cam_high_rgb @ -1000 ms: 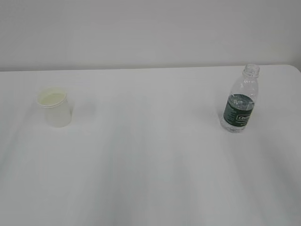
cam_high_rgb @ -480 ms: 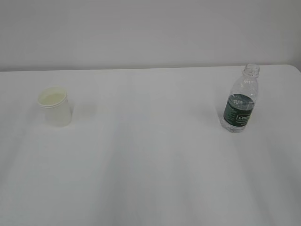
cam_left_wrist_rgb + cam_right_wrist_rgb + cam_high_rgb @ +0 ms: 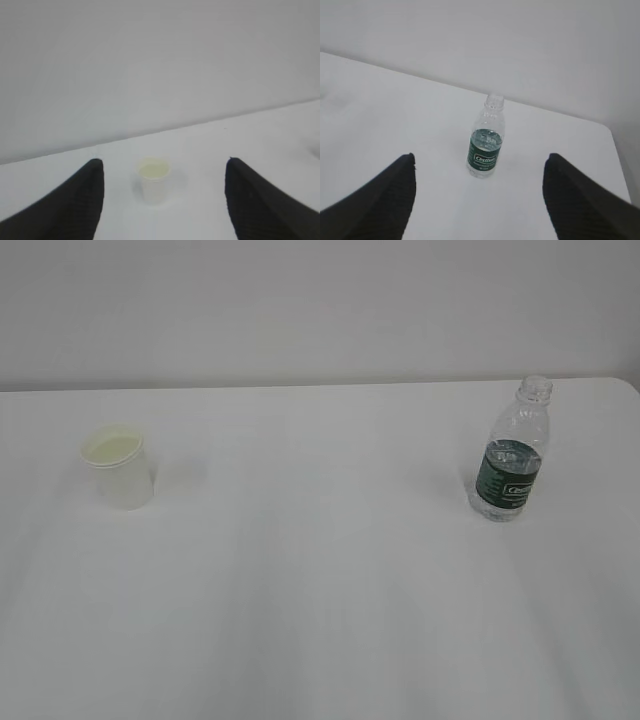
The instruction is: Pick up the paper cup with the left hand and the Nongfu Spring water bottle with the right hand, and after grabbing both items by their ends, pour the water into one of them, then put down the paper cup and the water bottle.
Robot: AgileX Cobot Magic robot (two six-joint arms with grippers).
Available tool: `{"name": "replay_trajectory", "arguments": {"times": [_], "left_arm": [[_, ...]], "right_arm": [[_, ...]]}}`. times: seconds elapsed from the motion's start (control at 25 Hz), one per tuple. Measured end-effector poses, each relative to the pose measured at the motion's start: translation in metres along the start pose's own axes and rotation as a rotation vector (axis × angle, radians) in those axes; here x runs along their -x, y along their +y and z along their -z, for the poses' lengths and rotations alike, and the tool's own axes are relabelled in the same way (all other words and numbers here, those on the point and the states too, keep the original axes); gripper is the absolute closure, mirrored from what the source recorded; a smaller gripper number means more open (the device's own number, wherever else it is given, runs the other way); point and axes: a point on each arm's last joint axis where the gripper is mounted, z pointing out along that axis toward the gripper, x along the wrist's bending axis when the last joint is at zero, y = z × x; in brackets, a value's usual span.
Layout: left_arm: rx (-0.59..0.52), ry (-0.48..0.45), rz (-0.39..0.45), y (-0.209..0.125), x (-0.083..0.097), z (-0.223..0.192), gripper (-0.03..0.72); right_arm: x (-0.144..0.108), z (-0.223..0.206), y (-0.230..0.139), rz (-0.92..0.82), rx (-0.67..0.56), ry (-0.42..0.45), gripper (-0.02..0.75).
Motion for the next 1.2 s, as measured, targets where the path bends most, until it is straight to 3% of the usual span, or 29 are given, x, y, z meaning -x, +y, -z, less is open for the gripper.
{"name": "replay_trajectory", "arguments": {"times": [0.24, 0.52, 0.72, 1.2], "left_arm": [[-0.120, -0.071, -0.046, -0.001, 0.005, 0.009, 0.151], [-0.308, -0.096, -0.041, -0.011, 0.007, 0.019, 0.152], [-0.417, -0.112, -0.033, -0.020, 0.008, 0.024, 0.152], [-0.567, -0.125, -0.031, -0.045, 0.009, 0.020, 0.154]], "right_arm": [[-0.002, 0.009, -0.009, 0.001, -0.047, 0.007, 0.146], [-0.003, 0.021, -0.018, 0.000, -0.089, 0.015, 0.146], [-0.006, 0.026, -0.029, -0.010, -0.189, 0.040, 0.146], [-0.010, 0.036, -0.036, -0.029, -0.326, 0.090, 0.146]]}}
